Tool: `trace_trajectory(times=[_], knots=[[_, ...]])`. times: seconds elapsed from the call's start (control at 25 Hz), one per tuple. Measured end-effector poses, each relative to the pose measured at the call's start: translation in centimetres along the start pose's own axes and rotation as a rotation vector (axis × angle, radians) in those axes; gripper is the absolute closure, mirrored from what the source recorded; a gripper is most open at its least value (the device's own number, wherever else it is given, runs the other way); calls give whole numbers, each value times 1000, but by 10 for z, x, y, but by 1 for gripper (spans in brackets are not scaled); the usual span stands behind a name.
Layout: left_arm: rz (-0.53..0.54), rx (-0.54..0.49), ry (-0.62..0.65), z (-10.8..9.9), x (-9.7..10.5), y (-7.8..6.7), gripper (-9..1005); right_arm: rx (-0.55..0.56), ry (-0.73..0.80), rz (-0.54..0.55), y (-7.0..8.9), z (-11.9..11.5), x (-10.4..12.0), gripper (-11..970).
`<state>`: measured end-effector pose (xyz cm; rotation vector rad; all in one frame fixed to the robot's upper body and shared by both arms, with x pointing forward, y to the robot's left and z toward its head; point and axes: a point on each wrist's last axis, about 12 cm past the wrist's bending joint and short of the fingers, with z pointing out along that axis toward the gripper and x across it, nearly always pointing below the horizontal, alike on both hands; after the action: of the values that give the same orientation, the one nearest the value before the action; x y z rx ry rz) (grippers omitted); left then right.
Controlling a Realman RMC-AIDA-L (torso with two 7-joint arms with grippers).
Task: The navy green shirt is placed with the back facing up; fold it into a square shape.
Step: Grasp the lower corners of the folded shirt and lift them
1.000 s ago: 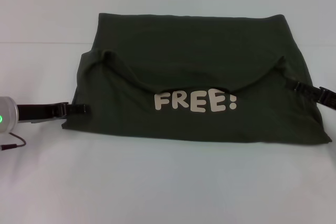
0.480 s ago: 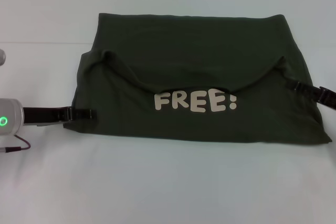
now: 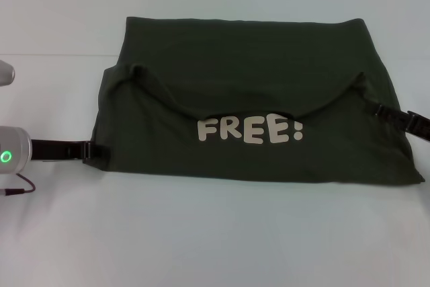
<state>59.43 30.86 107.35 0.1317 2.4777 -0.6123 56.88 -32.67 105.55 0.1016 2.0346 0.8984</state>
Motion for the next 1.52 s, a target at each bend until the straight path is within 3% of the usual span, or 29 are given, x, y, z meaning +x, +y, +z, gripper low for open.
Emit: trace_trajectory(times=[0.16, 0.44, 0.6, 0.8, 0.92, 1.12, 1.52], knots=[[0, -2, 0, 0, 0, 1, 774, 1, 0, 1, -1, -1, 1, 74], [1, -6, 2, -1, 0, 2, 910, 6, 39, -19, -1, -4, -5, 75], [4, -4, 4, -1, 0, 2, 988, 33, 119, -25, 3, -11, -34, 75], [8, -6, 6, -3, -1, 3, 988, 218, 316, 6, 16, -23, -92, 76], [10, -6, 6, -3, -1, 3, 988, 332, 445, 19, 25, -18, -110, 76], [11, -5, 7, -3, -1, 2, 989, 388, 600, -62, 42, 5, -106, 77], [11, 0, 10, -3, -1, 2, 989, 381, 650, -85, 38, 21, -80, 75]])
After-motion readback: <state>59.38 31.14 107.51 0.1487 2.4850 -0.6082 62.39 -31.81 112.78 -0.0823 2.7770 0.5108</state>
